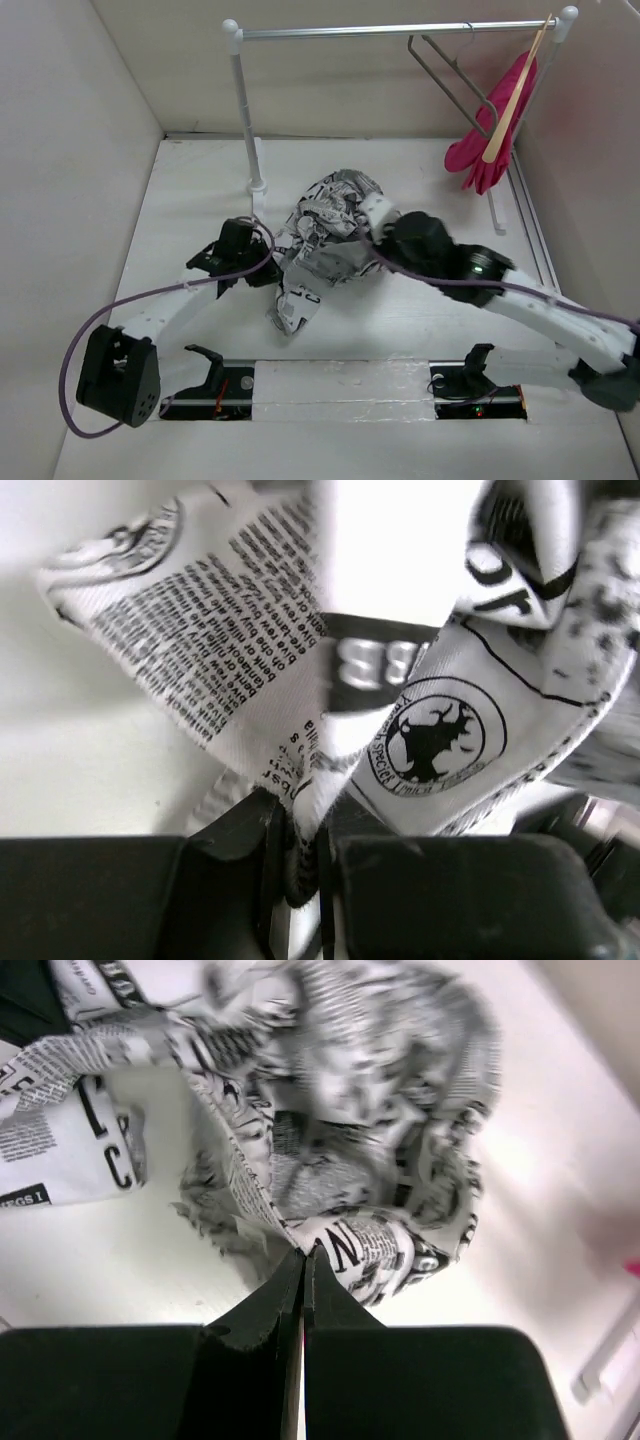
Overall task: Place the trousers on the hanger
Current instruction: Flatten out the trousers at the center of the board.
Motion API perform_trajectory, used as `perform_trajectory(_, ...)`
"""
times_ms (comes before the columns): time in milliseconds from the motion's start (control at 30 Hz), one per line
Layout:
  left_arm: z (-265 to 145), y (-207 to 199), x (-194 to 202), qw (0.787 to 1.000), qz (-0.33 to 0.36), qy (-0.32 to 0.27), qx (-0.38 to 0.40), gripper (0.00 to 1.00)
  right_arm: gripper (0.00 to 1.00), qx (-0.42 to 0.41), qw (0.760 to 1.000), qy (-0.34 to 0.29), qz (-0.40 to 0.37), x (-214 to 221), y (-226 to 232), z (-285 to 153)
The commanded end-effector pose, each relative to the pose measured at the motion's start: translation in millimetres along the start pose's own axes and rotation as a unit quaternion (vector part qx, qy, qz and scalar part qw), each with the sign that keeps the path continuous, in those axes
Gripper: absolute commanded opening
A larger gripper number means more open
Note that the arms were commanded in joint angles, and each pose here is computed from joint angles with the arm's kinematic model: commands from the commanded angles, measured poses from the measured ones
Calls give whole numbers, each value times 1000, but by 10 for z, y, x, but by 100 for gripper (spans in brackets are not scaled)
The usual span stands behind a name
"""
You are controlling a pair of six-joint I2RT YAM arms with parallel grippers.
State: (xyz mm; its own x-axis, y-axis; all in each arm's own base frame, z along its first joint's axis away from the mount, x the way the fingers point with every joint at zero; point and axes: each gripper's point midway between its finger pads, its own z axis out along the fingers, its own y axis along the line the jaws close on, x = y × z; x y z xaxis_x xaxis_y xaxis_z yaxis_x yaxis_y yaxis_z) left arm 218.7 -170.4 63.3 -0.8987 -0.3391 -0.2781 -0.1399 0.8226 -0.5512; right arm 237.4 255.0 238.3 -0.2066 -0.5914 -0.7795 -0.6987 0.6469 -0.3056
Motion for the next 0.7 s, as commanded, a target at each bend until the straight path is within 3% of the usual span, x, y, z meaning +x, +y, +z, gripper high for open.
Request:
perform_trajectory(0,-414,-79,-663,992,5,-122,-31,0,0,113,990,-16,81,244,-663,-738)
perform_trajectory(133,-934,-88,-1135,973,-12,-225,-47,0,0,187,971,-29,146,653,-1078,-1195)
perform_trajectory(267,-1430,-209,-1494,951,-12,-300,-70,0,0,231,955,-8,187,997,-1287,-1356)
perform_trajectory(467,-2194,-483,-1912,913,-12,-400,-76,0,0,218,960,-57,167,670,-1424,-1499)
perform_trajectory(533,-2632,-520,-2116,886,-18,-455,-82,0,0,242,953,-77,166,556,-1527,-1669)
perform_trajectory(600,-2870,-484,-2212,868,-19,-485,-101,0,0,291,940,-27,175,762,-1647,-1756)
perform_trajectory(667,-2913,-403,-2238,863,-26,-489,-124,0,0,329,925,20,189,1003,-1711,-1737)
